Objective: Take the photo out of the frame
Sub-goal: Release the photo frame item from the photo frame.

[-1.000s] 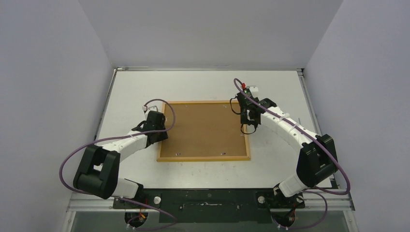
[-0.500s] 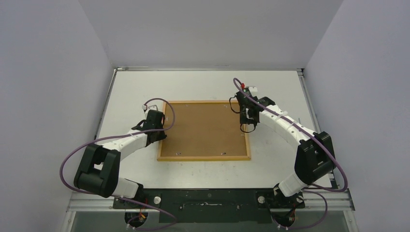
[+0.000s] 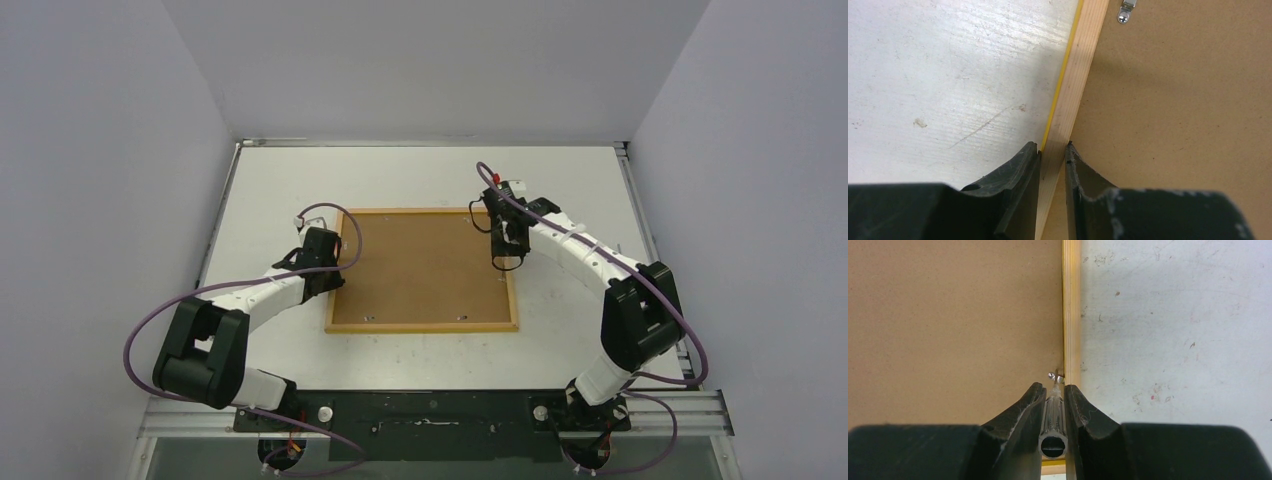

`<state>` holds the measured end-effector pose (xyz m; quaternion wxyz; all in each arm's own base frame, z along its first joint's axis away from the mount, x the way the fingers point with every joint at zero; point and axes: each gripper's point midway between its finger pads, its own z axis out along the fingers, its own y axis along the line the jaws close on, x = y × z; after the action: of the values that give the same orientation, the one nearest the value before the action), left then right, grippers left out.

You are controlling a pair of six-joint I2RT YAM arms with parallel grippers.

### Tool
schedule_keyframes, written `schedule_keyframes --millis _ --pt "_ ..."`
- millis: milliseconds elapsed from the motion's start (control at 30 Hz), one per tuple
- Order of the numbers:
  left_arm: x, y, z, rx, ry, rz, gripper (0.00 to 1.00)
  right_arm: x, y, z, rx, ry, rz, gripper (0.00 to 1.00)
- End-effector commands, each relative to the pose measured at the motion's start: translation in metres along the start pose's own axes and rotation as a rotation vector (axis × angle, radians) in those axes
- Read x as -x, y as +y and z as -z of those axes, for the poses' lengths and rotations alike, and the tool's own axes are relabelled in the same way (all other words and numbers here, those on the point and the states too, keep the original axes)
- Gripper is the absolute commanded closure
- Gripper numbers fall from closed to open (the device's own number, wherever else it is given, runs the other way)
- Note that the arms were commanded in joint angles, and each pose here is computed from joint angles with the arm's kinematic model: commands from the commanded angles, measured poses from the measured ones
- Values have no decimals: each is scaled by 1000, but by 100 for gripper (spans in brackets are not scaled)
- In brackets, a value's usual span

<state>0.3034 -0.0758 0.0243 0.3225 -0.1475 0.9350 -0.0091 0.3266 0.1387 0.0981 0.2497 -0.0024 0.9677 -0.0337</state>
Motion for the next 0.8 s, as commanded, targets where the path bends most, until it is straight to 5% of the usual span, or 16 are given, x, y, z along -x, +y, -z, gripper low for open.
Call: schedule_keyframes --millis 0,767 --pt "5 2 0 17 -23 28 100 0 2 -1 2 25 -12 95" --pt "9 9 5 33 -62 65 100 -7 -5 15 -14 95 42 95"
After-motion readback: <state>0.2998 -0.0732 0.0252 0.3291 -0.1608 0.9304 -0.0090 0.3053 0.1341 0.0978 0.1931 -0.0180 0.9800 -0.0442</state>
